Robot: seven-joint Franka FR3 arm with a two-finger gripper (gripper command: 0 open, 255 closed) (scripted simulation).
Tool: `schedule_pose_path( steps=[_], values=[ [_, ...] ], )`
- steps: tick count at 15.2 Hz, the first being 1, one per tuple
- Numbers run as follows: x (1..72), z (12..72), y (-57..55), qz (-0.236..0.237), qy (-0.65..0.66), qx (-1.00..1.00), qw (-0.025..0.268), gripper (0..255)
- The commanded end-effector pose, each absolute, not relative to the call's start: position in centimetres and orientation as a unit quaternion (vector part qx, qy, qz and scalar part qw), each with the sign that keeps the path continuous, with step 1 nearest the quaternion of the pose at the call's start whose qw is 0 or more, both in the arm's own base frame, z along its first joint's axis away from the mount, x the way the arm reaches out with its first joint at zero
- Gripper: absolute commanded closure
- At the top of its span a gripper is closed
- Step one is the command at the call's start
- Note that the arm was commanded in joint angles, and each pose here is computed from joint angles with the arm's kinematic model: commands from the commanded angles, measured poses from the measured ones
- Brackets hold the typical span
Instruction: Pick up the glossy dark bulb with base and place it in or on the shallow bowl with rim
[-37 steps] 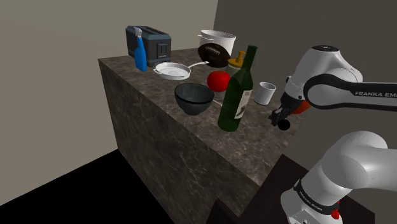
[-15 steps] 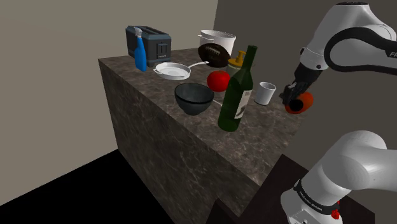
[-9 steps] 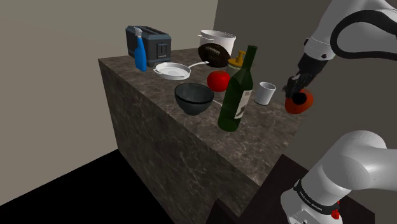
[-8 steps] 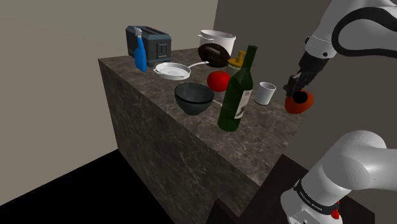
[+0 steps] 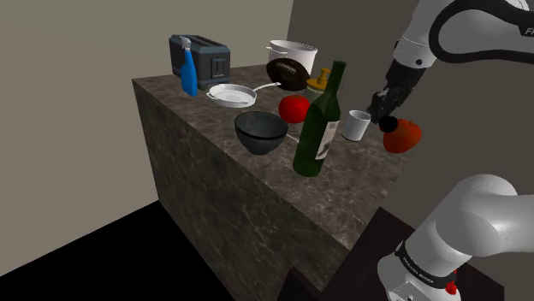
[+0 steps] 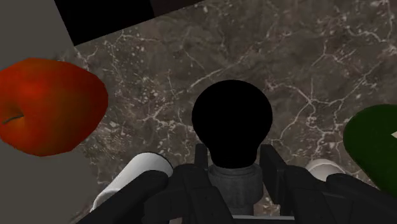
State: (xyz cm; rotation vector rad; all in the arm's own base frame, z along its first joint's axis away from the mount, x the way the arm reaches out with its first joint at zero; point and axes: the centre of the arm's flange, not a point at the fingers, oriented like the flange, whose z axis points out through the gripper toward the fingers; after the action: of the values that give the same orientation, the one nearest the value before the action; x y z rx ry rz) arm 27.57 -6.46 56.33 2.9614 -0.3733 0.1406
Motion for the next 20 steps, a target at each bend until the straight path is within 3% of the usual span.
schedule_pose_path(
  steps=[1, 20],
  values=[
    [29.7, 56.5, -4.6, 0.047, -0.125, 0.988, 0.076, 255],
    [49.1, 56.6, 11.3, 0.047, -0.125, 0.988, 0.076, 255]
  ],
)
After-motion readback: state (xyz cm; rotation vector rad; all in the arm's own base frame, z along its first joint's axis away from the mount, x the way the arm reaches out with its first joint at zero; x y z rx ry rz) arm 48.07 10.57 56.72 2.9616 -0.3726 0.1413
